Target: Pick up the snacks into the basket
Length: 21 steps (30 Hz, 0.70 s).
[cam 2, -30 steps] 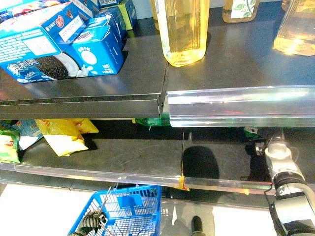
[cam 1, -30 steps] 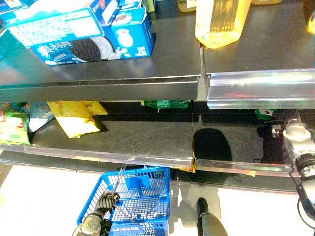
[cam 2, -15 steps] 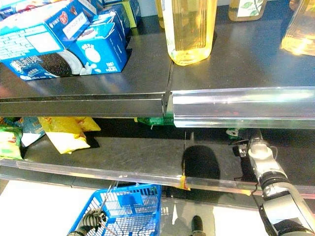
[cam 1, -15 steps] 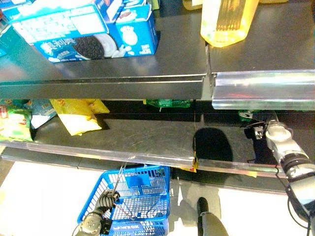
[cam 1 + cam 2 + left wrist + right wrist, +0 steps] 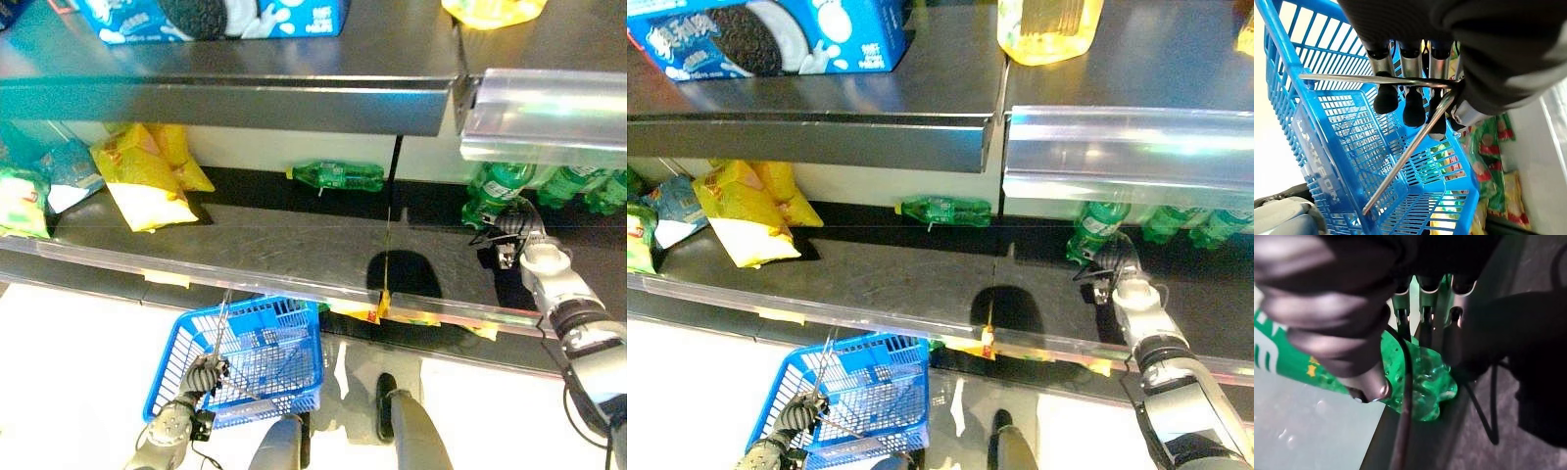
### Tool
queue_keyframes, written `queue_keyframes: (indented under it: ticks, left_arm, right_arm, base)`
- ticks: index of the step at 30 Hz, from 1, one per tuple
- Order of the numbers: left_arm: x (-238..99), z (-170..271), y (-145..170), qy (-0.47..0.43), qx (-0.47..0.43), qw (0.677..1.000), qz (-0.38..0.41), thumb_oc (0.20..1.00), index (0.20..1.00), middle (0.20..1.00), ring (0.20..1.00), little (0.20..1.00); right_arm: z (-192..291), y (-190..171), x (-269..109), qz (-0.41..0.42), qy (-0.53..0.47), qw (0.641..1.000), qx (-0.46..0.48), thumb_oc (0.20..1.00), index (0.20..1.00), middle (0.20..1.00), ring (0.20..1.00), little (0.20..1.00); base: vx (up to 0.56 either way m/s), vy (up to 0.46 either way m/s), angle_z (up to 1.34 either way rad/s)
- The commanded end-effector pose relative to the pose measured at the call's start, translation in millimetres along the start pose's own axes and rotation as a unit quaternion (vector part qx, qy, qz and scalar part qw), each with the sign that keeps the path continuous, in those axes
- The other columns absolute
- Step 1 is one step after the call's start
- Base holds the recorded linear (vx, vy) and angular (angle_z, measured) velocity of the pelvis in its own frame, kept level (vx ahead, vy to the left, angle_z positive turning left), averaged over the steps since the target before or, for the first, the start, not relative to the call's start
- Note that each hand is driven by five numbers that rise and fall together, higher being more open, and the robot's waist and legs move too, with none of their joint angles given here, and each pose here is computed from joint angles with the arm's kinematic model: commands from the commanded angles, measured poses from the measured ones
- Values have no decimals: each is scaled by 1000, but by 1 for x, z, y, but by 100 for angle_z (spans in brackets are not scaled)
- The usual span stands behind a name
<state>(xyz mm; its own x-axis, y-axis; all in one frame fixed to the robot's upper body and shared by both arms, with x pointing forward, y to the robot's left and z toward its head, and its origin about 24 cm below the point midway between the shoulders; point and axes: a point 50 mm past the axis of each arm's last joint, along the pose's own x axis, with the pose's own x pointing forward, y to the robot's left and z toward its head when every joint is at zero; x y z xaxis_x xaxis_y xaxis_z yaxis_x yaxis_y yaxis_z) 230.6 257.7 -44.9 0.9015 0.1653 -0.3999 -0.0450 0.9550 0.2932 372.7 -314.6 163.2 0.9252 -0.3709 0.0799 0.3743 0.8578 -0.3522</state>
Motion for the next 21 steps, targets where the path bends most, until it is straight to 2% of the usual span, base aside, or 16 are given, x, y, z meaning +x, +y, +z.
queue_keyframes:
  ticks: [1,15,21]
  left_arm:
    - [-6,10,33,-36,18,998,43,200,200,200,200,200]
    - [-6,18,39,-47,19,997,53,200,200,200,200,200]
    - [-7,23,40,-60,20,997,53,200,200,200,200,200]
  right_arm:
    - [23,3,3,1,-50,998,25,200,200,200,200,200]
    - [13,10,-1,7,-41,999,29,200,200,200,200,200]
    - [21,30,-7,41,-70,992,92,200,200,200,200,200]
  base:
    - [19,-15,6]
    - [9,-2,3]
    - [0,2,1]
